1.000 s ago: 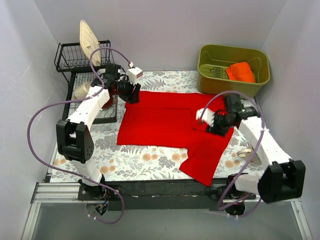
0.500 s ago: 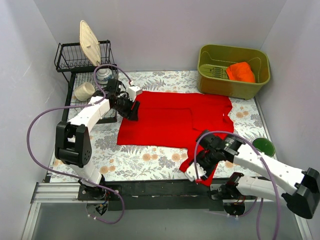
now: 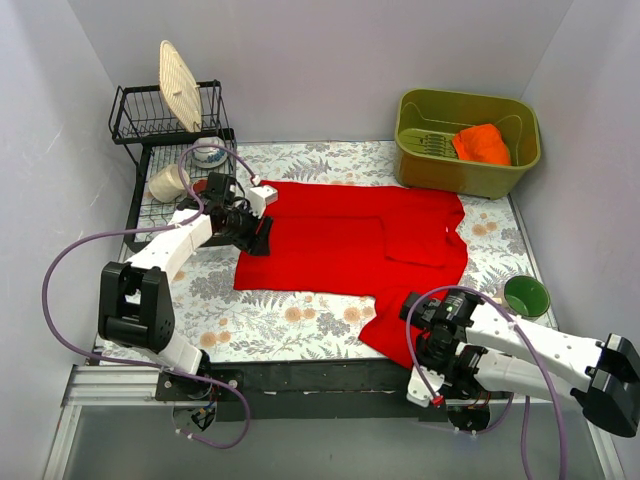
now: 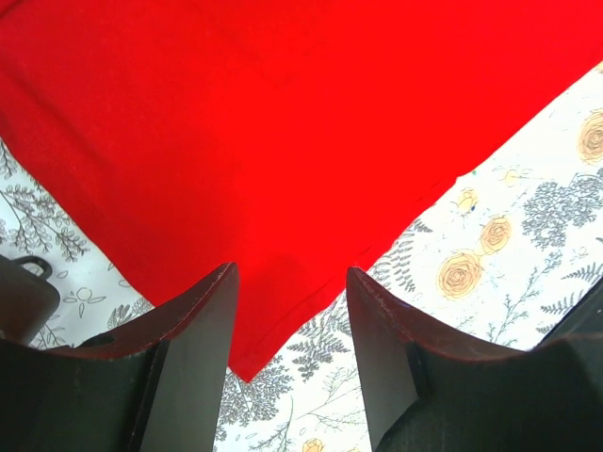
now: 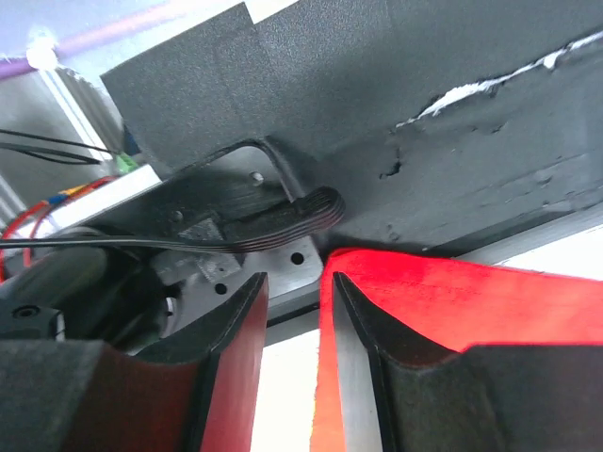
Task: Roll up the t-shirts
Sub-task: Fold the T-shirt at the center of the board.
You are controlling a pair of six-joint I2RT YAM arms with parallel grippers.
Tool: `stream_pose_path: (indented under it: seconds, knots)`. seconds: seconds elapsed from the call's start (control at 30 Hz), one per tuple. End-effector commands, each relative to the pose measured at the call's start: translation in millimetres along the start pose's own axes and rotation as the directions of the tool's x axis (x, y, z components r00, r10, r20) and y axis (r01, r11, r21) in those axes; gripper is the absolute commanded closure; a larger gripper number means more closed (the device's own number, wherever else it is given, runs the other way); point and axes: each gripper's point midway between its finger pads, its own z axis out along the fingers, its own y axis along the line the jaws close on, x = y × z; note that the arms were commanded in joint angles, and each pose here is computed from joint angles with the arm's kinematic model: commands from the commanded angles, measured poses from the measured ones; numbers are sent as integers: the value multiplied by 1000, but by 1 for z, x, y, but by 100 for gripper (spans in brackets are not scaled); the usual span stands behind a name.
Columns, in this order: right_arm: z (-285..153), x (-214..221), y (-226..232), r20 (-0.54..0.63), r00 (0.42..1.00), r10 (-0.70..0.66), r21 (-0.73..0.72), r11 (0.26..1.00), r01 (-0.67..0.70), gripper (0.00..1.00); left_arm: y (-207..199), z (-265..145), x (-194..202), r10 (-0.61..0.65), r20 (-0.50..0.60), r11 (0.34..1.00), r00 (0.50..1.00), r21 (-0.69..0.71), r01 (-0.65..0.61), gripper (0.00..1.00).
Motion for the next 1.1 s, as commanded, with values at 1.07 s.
stream_pose_path:
  seconds: [1.07]
  knots:
    - [13,8,-24,-59,935,349,-38,935,-351,63,19,15,-8,-84,23,996,996,13,83,51]
